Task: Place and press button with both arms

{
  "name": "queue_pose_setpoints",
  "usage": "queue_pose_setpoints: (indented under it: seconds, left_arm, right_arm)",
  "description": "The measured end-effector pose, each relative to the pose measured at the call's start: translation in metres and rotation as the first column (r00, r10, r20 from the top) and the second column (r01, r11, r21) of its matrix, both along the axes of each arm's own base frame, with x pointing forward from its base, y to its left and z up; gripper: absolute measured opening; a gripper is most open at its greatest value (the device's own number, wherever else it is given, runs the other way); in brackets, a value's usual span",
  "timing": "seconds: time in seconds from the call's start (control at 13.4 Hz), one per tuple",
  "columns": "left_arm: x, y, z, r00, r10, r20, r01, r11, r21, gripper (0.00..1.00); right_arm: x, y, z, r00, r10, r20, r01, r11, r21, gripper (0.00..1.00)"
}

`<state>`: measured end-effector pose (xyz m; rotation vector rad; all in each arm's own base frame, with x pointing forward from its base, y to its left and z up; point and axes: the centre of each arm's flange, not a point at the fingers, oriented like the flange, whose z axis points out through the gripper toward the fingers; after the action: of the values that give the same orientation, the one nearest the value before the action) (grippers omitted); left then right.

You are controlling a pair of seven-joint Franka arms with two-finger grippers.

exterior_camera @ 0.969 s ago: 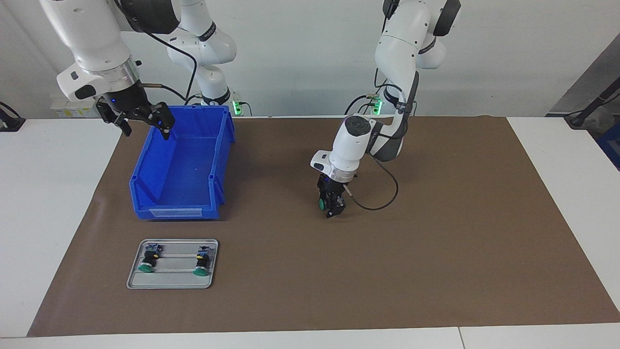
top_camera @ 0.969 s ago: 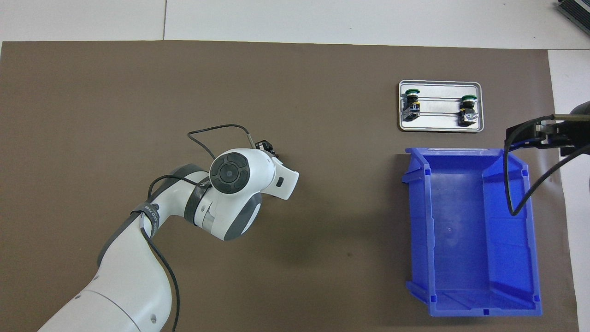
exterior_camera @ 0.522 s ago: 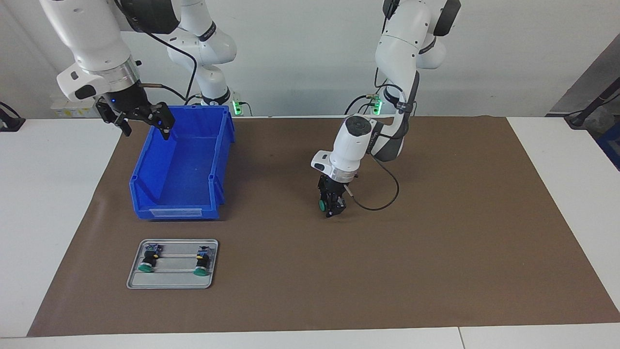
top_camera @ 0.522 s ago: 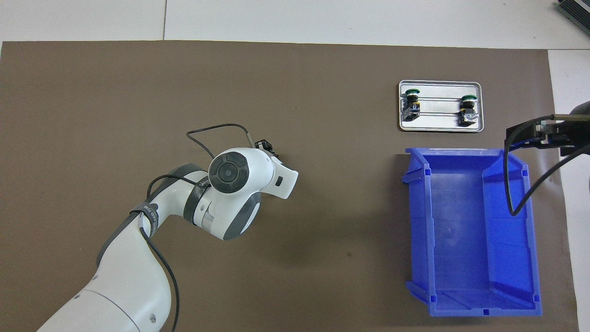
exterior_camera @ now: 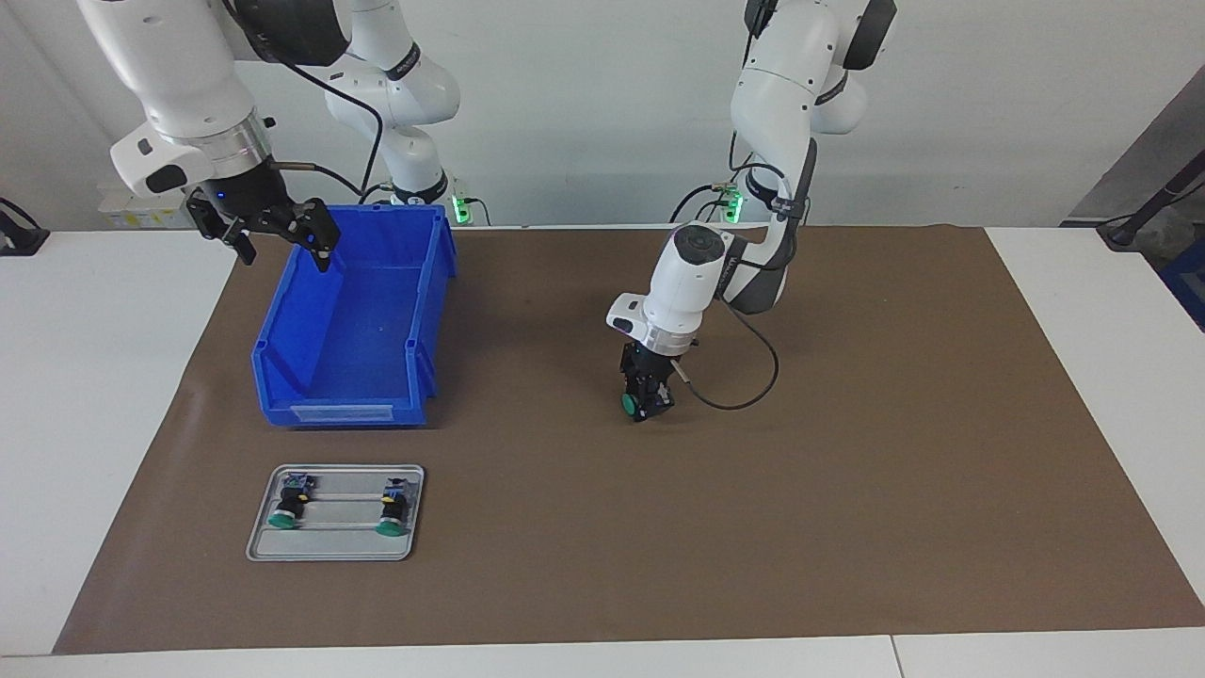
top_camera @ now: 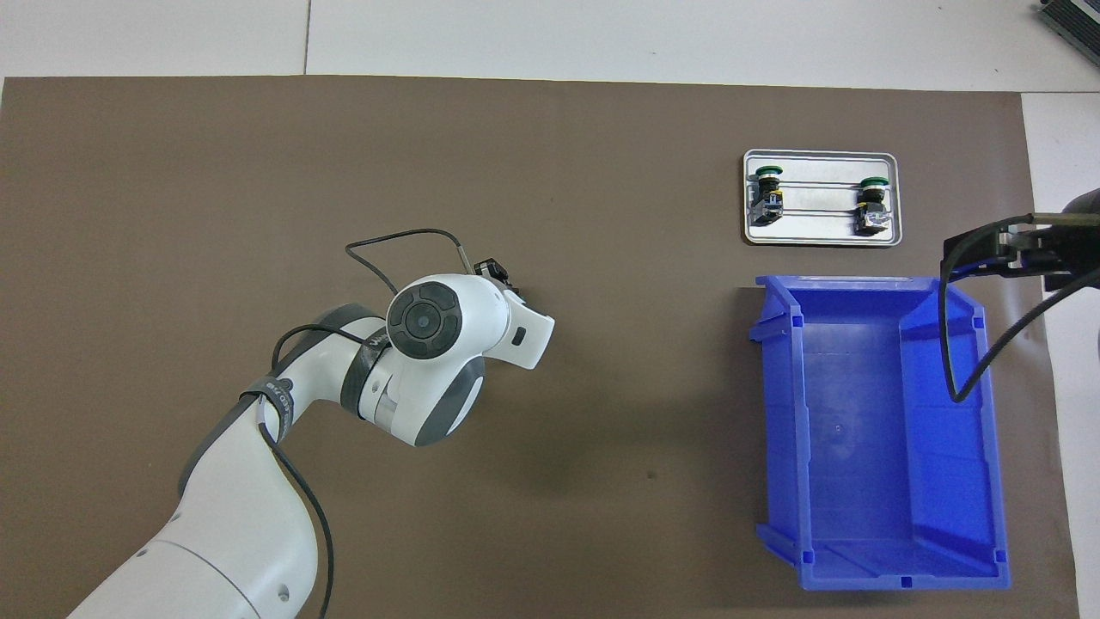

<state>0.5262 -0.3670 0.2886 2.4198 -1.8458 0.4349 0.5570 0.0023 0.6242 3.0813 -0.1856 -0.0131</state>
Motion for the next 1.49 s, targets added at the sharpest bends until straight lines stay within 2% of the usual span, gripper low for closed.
queue_pose_setpoints:
  seconds: [0.89, 1.19, 1.49]
  left_arm:
    - [0.004, 0.001, 0.003, 1.000, 0.025, 0.005, -0.025, 1.000, -0.009, 0.34]
    - [0.018, 0.002, 0.018, 0.992, 0.124, -0.009, -0.124, 0.989, -0.082, 0.34]
    - [0.044, 0.017, 0.038, 0.976, 0.217, -0.021, -0.218, 0.963, -0.158, 0.34]
  right_arm:
    - [0.000, 0.005, 0.000, 1.000, 0.010, 0.000, -0.010, 1.000, 0.000, 1.00]
    - [0.000, 0.005, 0.000, 1.000, 0.010, 0.000, -0.010, 1.000, 0.000, 1.00]
    - [0.000, 0.005, 0.000, 1.000, 0.010, 0.000, -0.010, 1.000, 0.000, 1.00]
